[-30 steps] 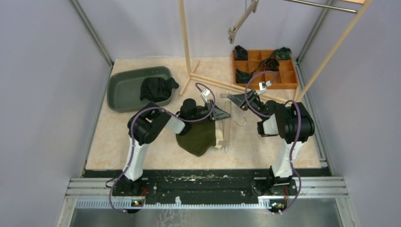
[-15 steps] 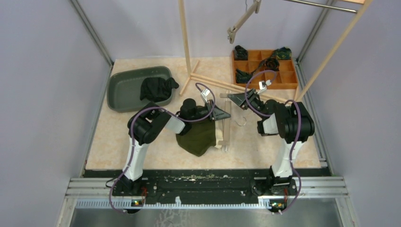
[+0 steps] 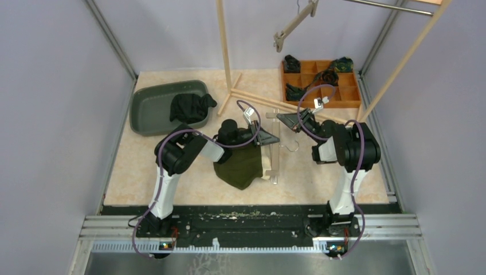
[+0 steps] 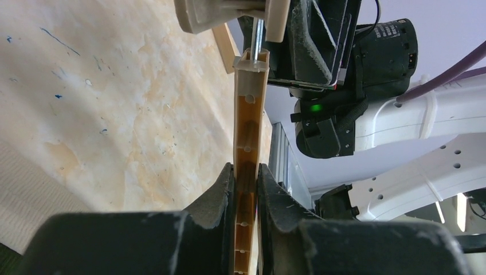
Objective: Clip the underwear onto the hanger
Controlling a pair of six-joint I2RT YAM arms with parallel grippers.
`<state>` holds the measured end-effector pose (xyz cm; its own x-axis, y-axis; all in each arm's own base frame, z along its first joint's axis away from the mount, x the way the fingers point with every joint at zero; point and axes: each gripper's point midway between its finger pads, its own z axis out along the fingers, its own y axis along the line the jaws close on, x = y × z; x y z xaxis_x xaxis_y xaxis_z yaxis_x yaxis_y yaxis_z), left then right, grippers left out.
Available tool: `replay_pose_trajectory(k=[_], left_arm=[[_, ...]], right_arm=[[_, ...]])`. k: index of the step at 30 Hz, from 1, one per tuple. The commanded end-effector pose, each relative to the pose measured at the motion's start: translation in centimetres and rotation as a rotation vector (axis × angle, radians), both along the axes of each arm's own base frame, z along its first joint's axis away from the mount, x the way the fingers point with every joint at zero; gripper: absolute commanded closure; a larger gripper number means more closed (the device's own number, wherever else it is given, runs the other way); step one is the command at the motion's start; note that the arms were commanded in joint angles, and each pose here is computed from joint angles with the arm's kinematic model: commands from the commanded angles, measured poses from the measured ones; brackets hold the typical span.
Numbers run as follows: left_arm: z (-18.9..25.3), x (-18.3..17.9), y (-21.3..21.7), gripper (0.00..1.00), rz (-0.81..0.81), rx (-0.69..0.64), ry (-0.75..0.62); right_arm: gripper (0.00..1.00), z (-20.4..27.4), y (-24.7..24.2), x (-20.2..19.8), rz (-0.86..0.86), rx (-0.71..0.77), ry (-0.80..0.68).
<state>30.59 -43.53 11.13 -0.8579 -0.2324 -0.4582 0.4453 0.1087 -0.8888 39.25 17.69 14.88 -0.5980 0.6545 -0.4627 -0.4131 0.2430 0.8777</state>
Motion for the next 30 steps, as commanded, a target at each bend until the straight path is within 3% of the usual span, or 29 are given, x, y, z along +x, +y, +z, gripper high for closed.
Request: replay_pose_trajectory(k=[1, 2, 4, 5, 7, 19, 27, 30], left_arm=[[2.2, -0.5, -0.4, 0.94, -0.022, -0.029, -0.054], [2.2, -0.5, -0.4, 0.82, -0.023, -0.029, -0.054], [2.1, -0.3, -0.2, 0.46, -0.017, -0.022, -0.046], [2.1, -0.1, 0.0, 0.35, -0.009, -0.017, -0.042], [2.2, 0.4, 0.6, 0.25, 0.012, -0.007, -0.043], [2.8, 3.3, 5.8, 0.20, 0.148, -0.015, 0.017], [-2.7, 6.4, 6.0, 0.21, 0.262, 0.224, 0.214], [-3.5, 7.7, 6.5, 0.23, 0.326, 0.336, 0.204]], right_arm=[[1.00, 2.3, 0.1, 0.1, -0.009, -0.007, -0.132], [1.00, 2.3, 0.0, 0.2, -0.012, -0.008, -0.132], [1.00, 2.3, -0.1, 0.1, -0.015, -0.009, -0.131], [1.00, 2.3, -0.2, 0.1, -0.019, -0.010, -0.129], [1.00, 2.1, -0.6, 0.0, -0.032, -0.010, -0.123], [1.00, 0.0, -2.3, -0.7, -0.076, -0.049, -0.069], [1.00, -0.8, -2.4, -0.9, -0.081, -0.073, -0.050], [1.00, -0.8, -2.4, -1.2, -0.079, -0.077, -0.050]])
